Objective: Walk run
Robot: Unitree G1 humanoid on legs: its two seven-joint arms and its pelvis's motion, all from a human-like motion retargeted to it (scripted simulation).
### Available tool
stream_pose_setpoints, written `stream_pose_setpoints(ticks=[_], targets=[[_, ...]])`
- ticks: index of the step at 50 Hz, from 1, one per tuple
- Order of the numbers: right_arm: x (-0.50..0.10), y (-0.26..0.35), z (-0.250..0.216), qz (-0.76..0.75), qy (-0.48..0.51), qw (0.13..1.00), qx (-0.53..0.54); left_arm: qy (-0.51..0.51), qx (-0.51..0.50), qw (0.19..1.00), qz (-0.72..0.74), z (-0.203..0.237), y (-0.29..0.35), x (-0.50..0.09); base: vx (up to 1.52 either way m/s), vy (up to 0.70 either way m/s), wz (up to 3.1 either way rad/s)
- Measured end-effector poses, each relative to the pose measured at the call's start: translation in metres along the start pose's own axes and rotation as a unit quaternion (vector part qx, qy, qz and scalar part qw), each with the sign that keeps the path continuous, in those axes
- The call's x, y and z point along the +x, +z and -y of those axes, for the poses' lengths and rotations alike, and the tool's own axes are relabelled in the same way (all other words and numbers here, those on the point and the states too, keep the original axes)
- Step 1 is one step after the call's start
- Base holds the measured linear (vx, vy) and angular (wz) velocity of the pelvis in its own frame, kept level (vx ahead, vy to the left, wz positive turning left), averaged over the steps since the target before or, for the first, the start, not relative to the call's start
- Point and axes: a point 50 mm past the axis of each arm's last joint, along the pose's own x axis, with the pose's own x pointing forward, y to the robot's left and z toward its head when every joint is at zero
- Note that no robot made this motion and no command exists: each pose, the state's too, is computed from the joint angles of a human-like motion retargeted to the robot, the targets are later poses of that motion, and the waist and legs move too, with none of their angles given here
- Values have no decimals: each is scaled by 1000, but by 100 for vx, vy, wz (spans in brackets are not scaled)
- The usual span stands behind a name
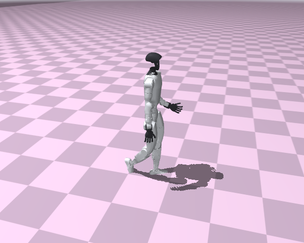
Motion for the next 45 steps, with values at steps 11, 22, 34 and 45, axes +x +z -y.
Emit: stream_pose_setpoints(ticks=[11,22,34,45], targets=[[-21,-90,-78,-138,105,977,126,-84,9,996,39,35,21,46,56,1,172],[-29,-107,-91,-162,167,971,59,-73,23,997,13,19,16,30,59,-22,93],[-24,-102,-63,-183,111,952,221,2,0,999,-51,-3,-21,-20,73,-20,121],[-1,26,22,-2,6,995,103,10,40,999,-13,-13,5,-12,60,-25,31]])
